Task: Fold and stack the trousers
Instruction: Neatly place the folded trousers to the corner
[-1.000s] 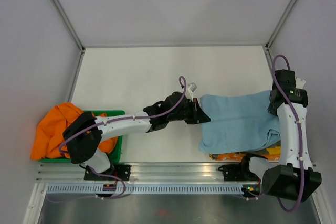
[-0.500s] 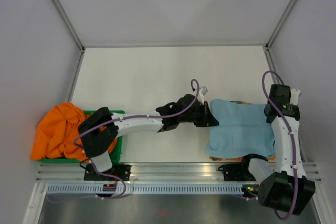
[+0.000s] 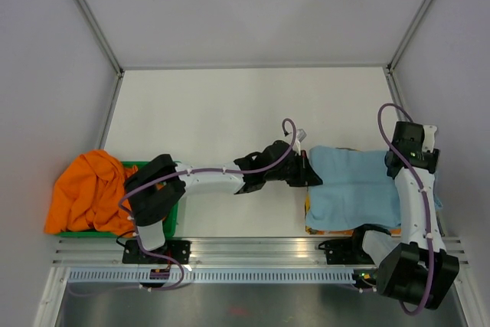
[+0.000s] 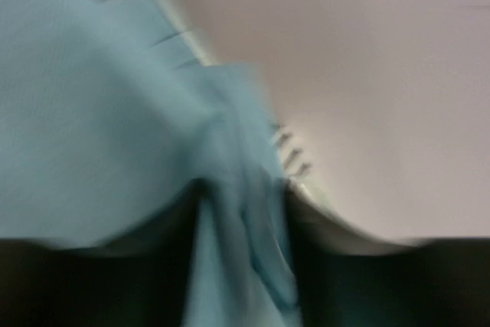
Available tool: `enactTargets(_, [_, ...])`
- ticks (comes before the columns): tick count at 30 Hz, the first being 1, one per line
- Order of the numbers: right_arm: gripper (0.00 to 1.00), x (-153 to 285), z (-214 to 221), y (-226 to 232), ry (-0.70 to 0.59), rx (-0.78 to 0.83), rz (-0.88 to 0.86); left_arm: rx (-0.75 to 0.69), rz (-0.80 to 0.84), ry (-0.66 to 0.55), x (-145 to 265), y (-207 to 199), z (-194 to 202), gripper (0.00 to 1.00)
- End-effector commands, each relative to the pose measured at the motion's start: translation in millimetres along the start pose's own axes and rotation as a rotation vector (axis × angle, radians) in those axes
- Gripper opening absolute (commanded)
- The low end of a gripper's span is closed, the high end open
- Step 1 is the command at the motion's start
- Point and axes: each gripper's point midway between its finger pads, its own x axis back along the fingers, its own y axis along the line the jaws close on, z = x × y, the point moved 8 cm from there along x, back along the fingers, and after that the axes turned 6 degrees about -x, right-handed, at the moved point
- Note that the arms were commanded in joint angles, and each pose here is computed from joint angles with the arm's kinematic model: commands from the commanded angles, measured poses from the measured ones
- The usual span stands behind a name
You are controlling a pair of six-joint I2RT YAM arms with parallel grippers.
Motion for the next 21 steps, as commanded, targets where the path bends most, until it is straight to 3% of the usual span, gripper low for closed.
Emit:
enactTargets(1, [0.62, 13, -33, -52, -0.119, -0.156, 0.391, -0.004, -0.161, 0.086, 6, 35, 13, 0.02])
enactTargets(2, [0.79, 18, -38, -56, -0.133, -0.182, 0.388, -0.01, -0.164, 0.09, 7, 36, 14, 0.02])
enactTargets(3, [0.94, 29, -48, -64, -0.154, -0.213, 0.385, -0.019, -0.168, 0.097, 7, 35, 13, 0.13])
enactTargets(6, [0.98, 51, -71, -75, -0.209, -0.286, 0.311, -0.069, -0.174, 0.159, 7, 29, 10, 0.85])
enactTargets(7, [0.98, 57, -78, -76, -0.229, -0.324, 0.278, -0.101, -0.199, 0.171, 9, 31, 9, 0.97])
enactTargets(12, [0.98, 103, -125, -87, -0.391, -0.431, 0.029, -0.182, -0.221, 0.076, 47, 19, -19, 1.0])
enactTargets(19, [0.98, 145, -164, -53, -0.545, -0.469, -0.402, -0.212, -0.238, -0.087, 122, 22, -77, 0.99])
enactTargets(21, [0.98, 154, -170, -39, -0.552, -0.489, -0.51, -0.174, -0.268, -0.16, 146, 41, -109, 1.0])
